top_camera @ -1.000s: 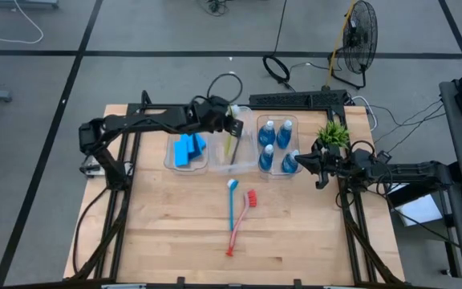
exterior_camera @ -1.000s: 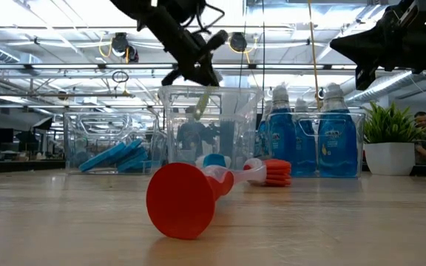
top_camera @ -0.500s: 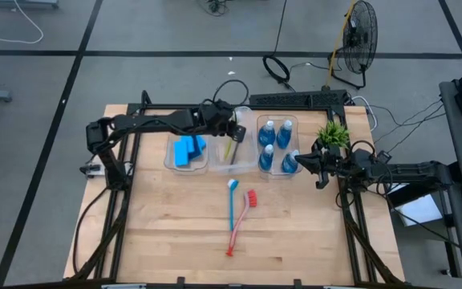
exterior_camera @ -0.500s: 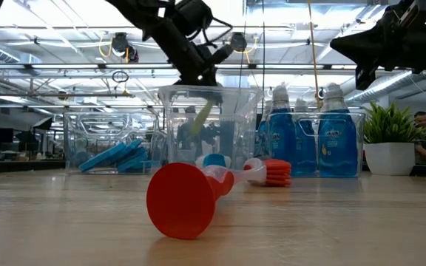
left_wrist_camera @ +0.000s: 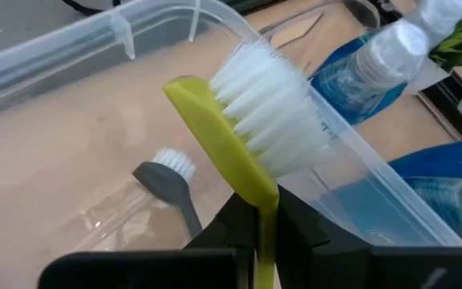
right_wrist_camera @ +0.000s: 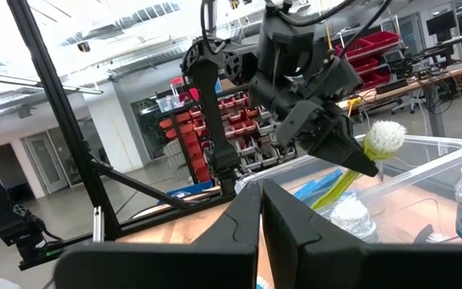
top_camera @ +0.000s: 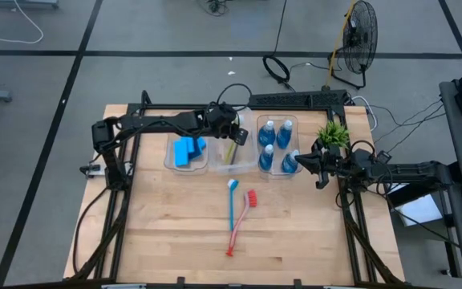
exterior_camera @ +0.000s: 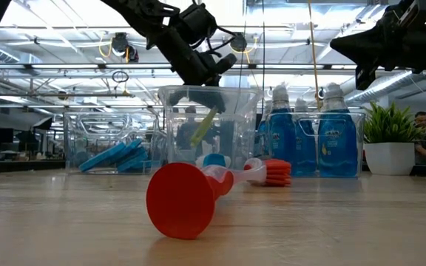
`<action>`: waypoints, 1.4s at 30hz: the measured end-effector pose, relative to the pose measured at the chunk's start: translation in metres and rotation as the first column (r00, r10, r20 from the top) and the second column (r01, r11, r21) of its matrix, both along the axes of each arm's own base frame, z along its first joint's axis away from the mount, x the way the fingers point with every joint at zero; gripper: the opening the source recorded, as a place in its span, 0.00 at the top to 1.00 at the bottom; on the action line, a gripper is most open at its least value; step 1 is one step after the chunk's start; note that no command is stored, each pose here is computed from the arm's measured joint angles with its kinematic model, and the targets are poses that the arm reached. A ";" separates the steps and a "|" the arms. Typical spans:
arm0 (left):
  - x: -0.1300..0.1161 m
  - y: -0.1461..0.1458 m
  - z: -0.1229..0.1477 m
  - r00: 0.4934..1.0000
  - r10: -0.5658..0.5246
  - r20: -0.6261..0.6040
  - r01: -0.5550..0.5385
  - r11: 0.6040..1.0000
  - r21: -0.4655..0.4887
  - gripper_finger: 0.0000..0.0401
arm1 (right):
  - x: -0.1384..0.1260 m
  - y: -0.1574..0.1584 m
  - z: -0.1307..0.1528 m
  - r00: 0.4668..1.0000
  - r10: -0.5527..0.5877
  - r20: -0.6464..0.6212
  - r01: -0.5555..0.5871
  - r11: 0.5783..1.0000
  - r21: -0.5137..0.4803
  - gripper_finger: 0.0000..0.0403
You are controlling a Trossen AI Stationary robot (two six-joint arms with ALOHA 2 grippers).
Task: Pick & Place Kitchen Sink Supplies
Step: Put the light green dishwashing brush into the white bin, then put the blue dishwashing brush into the white bin
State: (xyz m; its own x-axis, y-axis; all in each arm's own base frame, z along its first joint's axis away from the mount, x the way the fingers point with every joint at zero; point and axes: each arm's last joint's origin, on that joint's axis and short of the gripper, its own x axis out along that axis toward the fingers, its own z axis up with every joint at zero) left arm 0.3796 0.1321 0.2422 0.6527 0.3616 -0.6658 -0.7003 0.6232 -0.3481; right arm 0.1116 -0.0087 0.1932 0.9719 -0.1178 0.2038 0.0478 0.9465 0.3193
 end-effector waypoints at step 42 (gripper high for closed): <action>-0.002 -0.001 0.029 0.991 -0.061 0.115 0.048 0.992 0.113 0.47 | 0.000 0.000 0.000 1.000 0.000 0.000 0.000 1.000 0.000 0.99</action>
